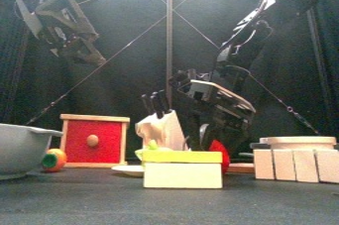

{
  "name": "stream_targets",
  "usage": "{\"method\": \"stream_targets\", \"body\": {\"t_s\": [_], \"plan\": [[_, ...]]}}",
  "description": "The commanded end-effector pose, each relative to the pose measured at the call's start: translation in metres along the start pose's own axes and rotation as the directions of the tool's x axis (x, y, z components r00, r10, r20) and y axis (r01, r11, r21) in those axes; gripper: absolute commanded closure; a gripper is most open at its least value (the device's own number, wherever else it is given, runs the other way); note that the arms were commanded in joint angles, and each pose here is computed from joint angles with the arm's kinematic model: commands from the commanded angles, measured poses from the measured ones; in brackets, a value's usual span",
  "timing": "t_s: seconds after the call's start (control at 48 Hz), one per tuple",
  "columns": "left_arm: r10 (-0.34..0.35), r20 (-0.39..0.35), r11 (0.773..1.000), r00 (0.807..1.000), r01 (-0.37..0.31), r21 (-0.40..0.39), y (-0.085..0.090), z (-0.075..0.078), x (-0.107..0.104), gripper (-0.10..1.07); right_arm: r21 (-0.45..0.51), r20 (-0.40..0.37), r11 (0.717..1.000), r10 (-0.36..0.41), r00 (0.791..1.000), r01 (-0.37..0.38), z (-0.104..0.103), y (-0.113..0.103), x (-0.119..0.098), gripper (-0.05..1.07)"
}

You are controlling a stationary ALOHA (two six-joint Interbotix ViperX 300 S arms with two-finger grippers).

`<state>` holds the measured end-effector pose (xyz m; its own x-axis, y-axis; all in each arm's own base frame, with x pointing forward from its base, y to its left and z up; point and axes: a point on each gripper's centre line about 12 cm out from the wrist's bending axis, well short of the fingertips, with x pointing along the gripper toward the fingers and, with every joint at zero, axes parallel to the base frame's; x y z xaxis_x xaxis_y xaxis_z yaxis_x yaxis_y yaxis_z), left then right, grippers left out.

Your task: Grab apple

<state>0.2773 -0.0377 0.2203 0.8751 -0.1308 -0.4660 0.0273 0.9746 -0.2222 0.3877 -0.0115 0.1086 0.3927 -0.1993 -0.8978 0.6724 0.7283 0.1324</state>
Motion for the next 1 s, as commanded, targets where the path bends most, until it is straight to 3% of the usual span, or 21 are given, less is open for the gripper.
{"method": "stream_targets", "body": {"t_s": [0.0, 0.271, 0.542, 0.979], "plan": [[-0.005, 0.018, 1.0, 1.0, 0.005, -0.001, -0.001, 0.006, -0.001, 0.11, 0.004, 0.03, 1.0, 0.028, 0.999, -0.028, 0.009, 0.006, -0.009, 0.12], [-0.005, 0.019, 1.0, 1.0, 0.005, -0.001, -0.001, 0.006, -0.001, 0.11, 0.009, 0.034, 0.999, 0.034, 0.999, -0.034, 0.011, 0.008, -0.011, 0.26], [-0.005, 0.019, 1.0, 1.0, 0.005, -0.001, -0.001, 0.006, -0.001, 0.11, -0.004, 0.071, 0.997, 0.072, 0.995, -0.072, 0.021, 0.02, -0.026, 0.26], [-0.005, 0.019, 1.0, 1.0, 0.005, -0.001, -0.001, 0.006, -0.001, 0.11, -0.004, 0.072, 0.997, 0.074, 0.995, -0.074, 0.021, 0.021, -0.026, 0.26]]}}
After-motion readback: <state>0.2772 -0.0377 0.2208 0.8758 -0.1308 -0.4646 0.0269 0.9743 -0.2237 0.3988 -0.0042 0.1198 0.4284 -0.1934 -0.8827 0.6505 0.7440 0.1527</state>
